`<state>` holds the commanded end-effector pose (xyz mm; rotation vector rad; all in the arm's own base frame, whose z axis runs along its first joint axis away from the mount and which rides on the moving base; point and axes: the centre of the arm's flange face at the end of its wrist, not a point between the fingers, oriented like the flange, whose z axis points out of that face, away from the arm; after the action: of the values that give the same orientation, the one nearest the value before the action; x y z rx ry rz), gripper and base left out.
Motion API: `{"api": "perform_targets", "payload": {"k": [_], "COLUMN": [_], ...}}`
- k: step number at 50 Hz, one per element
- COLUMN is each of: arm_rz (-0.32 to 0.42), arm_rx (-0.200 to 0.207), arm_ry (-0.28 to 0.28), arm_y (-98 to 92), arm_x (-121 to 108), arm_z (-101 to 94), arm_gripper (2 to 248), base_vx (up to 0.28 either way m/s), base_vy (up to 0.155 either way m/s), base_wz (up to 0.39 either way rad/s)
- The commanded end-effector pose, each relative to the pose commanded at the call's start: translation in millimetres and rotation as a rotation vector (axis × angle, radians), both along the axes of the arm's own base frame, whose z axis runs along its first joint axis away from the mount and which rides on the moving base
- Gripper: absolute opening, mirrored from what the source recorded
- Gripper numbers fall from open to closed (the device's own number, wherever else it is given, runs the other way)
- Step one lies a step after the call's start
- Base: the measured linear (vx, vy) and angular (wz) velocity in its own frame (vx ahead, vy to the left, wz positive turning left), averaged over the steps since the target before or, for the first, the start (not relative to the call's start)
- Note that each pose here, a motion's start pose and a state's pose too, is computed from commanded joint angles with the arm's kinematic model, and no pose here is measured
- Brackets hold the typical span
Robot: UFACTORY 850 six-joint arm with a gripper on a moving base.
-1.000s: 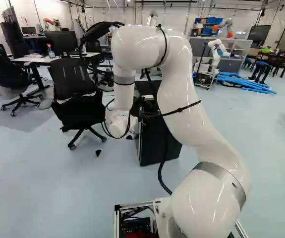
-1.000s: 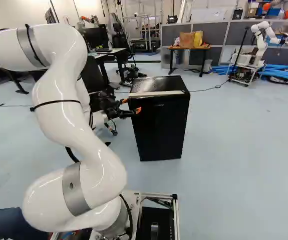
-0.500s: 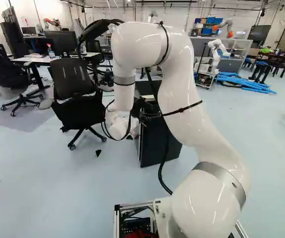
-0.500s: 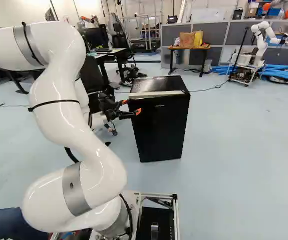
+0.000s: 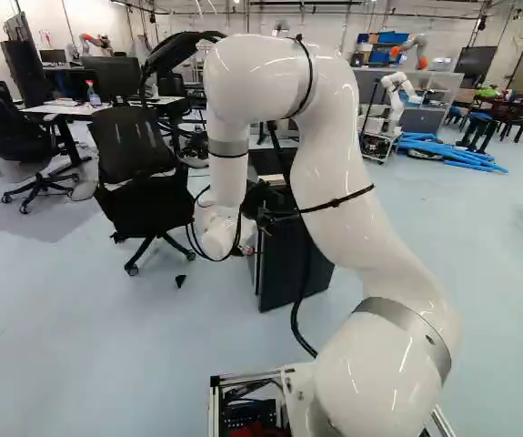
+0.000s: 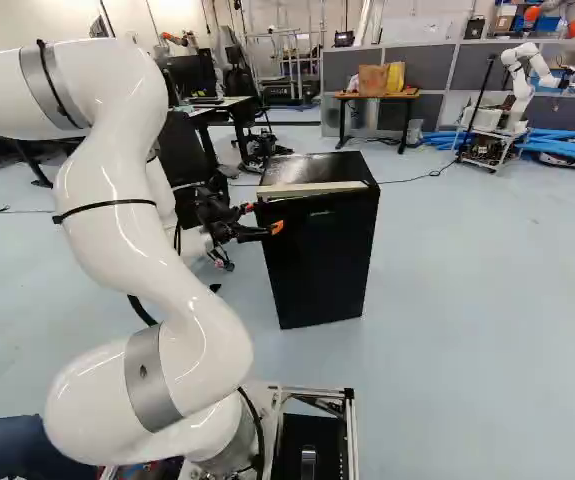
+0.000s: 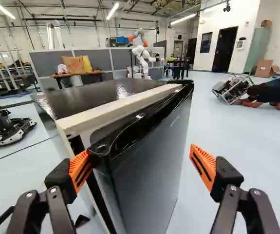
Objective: Grab a drink from the fridge
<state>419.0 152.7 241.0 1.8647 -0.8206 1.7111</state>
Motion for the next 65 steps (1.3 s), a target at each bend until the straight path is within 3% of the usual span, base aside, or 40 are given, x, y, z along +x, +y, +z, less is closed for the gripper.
{"api": "perform_targets", "payload": {"k": [34,65], "arm_rz": [-0.018,-0.094], "arm_rx": [-0.032,-0.062], "arm_ry": [0.053,0.075], "arm_y": [-5.8,-16.4], "arm_x": [-50,-82], "arm_z": [1.9,3.5], "arm_gripper": [247,247], "base_vx": [0.000,0.000], "base_vy": [0.000,0.000], "base_wz": [0.000,0.000]}}
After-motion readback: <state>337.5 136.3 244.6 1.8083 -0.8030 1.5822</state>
